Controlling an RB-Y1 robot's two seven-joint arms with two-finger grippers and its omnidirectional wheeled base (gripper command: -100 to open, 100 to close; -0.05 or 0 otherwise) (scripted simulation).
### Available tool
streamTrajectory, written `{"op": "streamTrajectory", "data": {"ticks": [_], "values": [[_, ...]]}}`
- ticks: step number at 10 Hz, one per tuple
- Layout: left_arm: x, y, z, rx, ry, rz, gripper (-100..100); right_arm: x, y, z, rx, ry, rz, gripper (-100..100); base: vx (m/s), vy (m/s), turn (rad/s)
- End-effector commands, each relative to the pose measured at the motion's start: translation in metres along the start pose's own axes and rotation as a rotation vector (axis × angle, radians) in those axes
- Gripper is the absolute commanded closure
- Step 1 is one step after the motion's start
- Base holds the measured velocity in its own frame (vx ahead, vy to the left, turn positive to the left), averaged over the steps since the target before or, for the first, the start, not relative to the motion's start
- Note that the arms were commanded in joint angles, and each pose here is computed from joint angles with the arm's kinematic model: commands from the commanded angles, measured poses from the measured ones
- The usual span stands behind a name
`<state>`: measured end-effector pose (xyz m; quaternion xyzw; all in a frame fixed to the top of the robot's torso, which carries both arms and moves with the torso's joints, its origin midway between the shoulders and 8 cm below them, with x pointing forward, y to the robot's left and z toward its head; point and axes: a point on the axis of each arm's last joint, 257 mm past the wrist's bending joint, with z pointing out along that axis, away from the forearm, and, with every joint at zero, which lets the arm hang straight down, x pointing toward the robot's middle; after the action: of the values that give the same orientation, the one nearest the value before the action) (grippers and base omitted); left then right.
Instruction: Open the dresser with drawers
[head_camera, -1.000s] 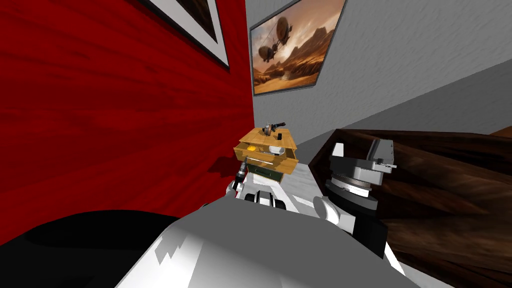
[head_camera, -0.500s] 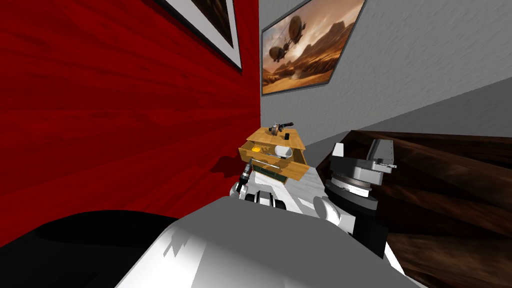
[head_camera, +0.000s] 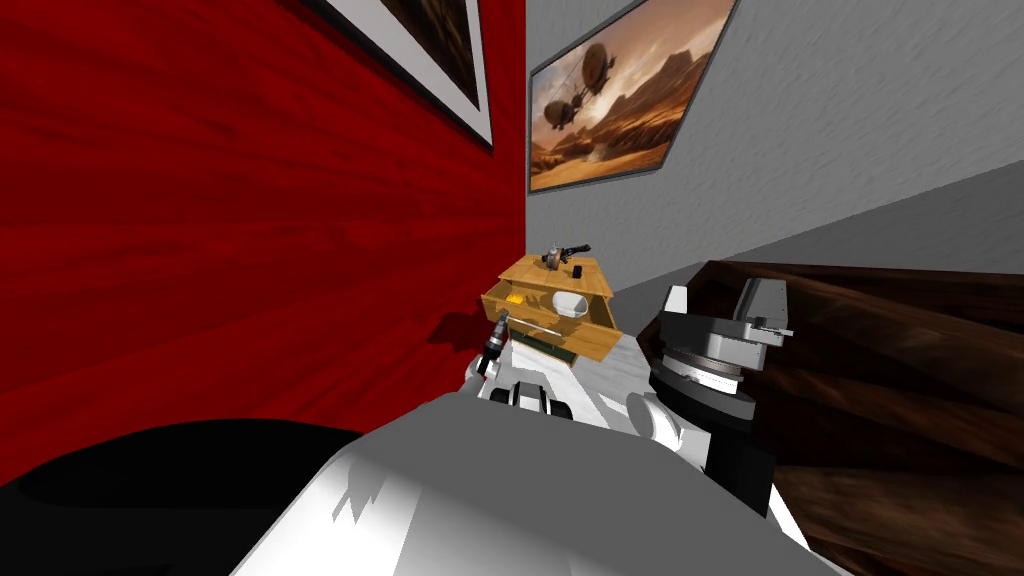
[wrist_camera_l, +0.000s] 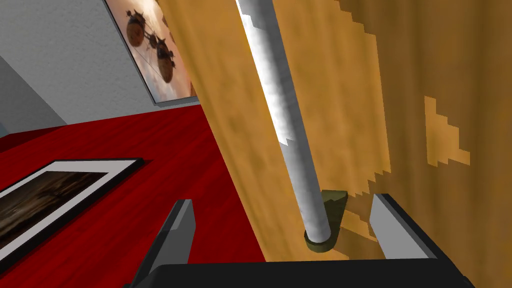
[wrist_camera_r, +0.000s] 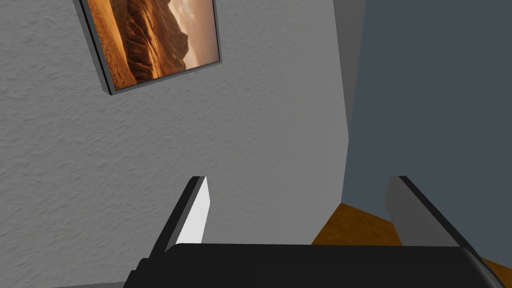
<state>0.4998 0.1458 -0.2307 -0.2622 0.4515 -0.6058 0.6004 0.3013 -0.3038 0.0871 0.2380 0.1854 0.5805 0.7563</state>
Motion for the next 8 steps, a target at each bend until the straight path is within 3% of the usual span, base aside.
{"op": "streamTrajectory", "data": {"ticks": [1, 4, 5, 6, 8], "values": [[-0.002, -0.006, 0.024, 0.001, 0.003, -0.004, -100, 0.0, 0.0, 0.0, 0.0, 0.0, 0.0, 0, -0.07, 0.003, 0.008], [-0.003, -0.012, 0.052, 0.003, 0.007, -0.008, -100, 0.0, 0.0, 0.0, 0.0, 0.0, 0.0, 0, -0.07, 0.01, 0.013], [-0.001, -0.004, 0.041, -0.02, 0.01, -0.011, -100, 0.0, 0.0, 0.0, 0.0, 0.0, 0.0, 0, -0.026, 0.003, -0.004], [0.0, -0.002, 0.041, -0.028, 0.011, -0.012, 0, 0.0, 0.0, 0.0, 0.0, 0.0, 0.0, 0, 0.0, 0.0, 0.0], [0.0, 0.002, 0.037, -0.04, 0.012, -0.012, 0, 0.0, 0.0, 0.0, 0.0, 0.0, 0.0, 0, 0.0, 0.0, 0.0]]}}
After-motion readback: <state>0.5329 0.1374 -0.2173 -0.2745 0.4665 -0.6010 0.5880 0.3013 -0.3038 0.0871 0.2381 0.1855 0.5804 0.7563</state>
